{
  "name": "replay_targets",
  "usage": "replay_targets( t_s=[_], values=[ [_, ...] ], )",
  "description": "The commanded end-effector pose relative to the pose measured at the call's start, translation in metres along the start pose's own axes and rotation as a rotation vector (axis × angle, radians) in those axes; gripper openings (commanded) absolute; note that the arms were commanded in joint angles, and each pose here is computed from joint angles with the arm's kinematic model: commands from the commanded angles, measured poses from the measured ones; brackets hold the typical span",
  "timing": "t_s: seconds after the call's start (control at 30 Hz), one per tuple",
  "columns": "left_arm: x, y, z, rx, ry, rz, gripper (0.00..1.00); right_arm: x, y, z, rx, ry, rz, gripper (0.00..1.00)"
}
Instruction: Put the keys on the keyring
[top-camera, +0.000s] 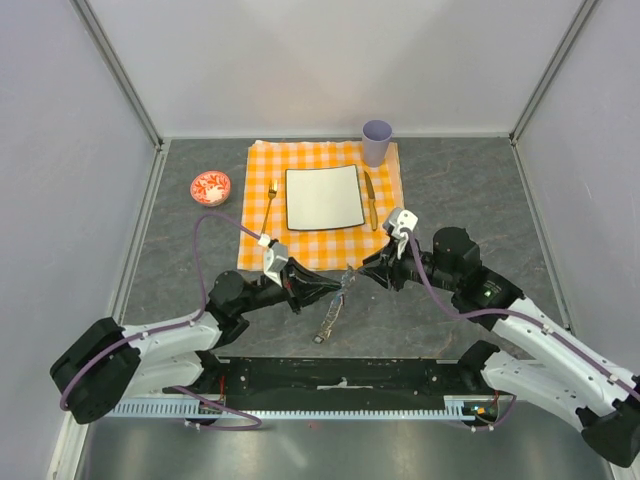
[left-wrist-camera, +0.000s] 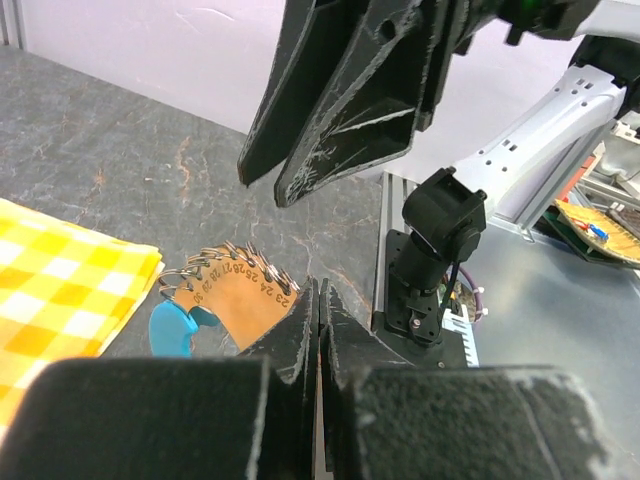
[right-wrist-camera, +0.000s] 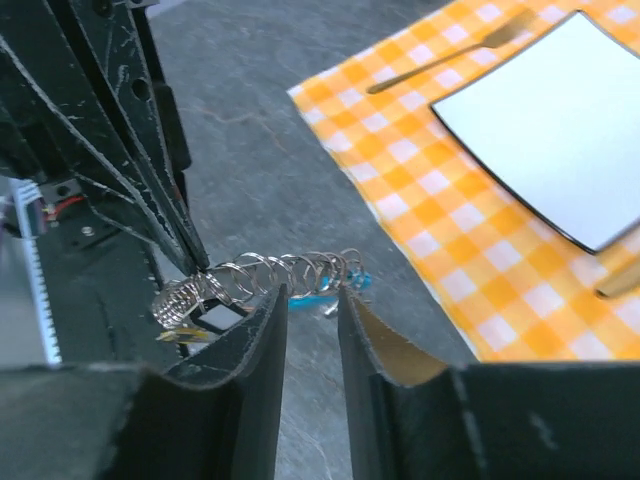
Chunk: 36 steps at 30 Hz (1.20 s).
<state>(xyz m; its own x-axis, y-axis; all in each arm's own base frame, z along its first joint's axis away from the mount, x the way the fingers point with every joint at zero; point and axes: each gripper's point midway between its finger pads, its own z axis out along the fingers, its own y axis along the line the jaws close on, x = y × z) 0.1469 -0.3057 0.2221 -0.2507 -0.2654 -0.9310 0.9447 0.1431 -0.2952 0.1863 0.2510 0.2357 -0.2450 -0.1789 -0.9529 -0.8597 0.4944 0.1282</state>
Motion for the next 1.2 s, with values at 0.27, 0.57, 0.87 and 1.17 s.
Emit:
replay_targets(
  t_s=[0.27, 0.57, 0.87, 1.17],
  values=[
    [-0.037, 0.006, 0.003, -0.043, -0.175, 0.109, 0.02, -0.018, 0.042, 0.000, -0.401, -0.150, 0.076, 0.29],
    [-0.043, 0.007, 0.010, -0.032, -0.192, 0.095, 0.02, -0.010, 0.040, 0.007, -0.410, -0.163, 0.093, 0.24],
    [-0.048, 0.005, 0.012, -0.021, -0.207, 0.087, 0.02, 0.005, 0.033, 0.016, -0.394, -0.152, 0.121, 0.22],
    [-0.049, 0.003, 0.014, -0.007, -0.208, 0.080, 0.02, 0.009, 0.035, 0.020, -0.423, -0.164, 0.141, 0.22]
  ],
)
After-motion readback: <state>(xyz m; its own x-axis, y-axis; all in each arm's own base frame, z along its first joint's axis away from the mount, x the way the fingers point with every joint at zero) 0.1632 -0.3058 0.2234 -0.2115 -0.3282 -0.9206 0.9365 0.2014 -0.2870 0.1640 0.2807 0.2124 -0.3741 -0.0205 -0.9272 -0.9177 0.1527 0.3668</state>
